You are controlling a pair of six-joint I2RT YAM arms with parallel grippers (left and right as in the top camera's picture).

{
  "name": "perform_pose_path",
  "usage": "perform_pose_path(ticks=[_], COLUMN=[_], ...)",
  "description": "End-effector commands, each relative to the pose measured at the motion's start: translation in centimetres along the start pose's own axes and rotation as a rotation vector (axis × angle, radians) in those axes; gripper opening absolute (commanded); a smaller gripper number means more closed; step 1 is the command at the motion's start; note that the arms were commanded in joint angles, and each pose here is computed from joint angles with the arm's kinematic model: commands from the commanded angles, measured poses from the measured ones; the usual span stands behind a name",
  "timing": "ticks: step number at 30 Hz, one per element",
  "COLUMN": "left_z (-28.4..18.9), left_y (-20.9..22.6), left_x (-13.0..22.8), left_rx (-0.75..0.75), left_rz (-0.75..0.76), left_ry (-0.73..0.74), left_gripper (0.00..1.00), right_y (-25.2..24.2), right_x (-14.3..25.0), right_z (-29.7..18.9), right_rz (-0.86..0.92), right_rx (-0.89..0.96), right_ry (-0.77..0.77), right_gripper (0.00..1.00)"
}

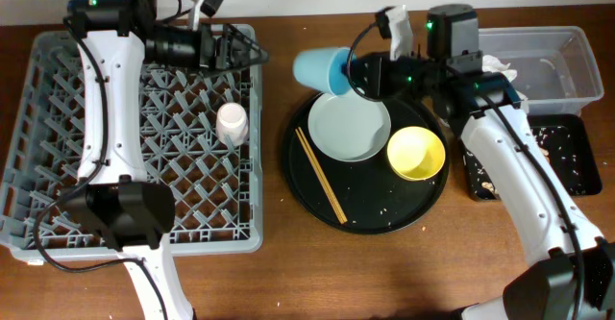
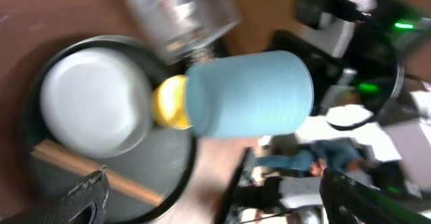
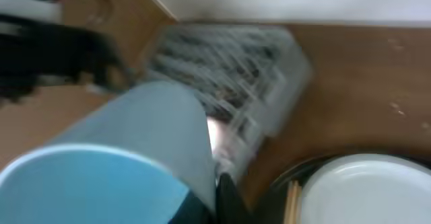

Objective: Sort waste into correct bins and load items into the dishwasher rack
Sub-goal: 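Place the blue cup upside down in the rack with the left gripper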

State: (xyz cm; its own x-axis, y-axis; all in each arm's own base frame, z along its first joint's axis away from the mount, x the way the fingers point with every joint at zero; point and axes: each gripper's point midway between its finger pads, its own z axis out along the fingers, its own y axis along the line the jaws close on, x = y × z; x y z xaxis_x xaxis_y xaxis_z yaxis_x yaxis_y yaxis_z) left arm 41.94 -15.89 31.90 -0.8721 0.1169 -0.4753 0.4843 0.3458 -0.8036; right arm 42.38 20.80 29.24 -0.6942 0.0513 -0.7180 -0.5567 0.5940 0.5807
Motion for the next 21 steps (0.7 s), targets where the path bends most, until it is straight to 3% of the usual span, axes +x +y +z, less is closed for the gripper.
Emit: perform_pose_path(ticks=[1, 8, 11, 12, 17, 18, 20, 21], left_z=[0.0, 4.4, 4.5, 4.5, 5.6, 5.7, 5.8, 5.8], left_y=[-5.8, -7.1, -8.5, -8.8, -10.0, -10.1, -10.2, -10.2], left_x=[-1.4, -0.1, -0.2, -0.2, 0.3, 0.4, 0.4, 0.4], left_rx=[0.285, 0.278, 0.349, 0.364, 0.403, 0.406, 0.407, 0.407], left_rz=[0.153, 0.231, 0.233, 0.232, 0.237, 0.238, 0.239, 0.239], left_ry=[-0.099, 0.006, -0.008, -0.01, 0.011, 0.015, 0.017, 0.017], left_gripper=[0.99, 0.99, 0.98, 0.94, 0.89, 0.81, 0.65, 0.6], right_y=[3.8, 7.4, 7.5, 7.4, 7.3, 6.9, 6.5, 6.4], right_x=[-1.4, -3.0, -3.0, -2.9, -2.2, -2.3, -2.5, -2.5], right_z=[-0.6, -1.7, -1.5, -1.2, 0.8, 1.0, 1.1, 1.1], right_rz=[-0.029, -0.157, -0.157, -0.156, -0.151, -0.145, -0.143, -0.143], right_rx=[-0.183, -0.36, -0.36, -0.355, -0.363, -0.344, -0.321, -0.317], right_ry=[-0.028, -0.077, -0.076, -0.077, -0.055, -0.06, -0.071, -0.073], right_gripper=[0.04, 0.04, 0.04, 0.04, 0.04, 0.06, 0.31, 0.51])
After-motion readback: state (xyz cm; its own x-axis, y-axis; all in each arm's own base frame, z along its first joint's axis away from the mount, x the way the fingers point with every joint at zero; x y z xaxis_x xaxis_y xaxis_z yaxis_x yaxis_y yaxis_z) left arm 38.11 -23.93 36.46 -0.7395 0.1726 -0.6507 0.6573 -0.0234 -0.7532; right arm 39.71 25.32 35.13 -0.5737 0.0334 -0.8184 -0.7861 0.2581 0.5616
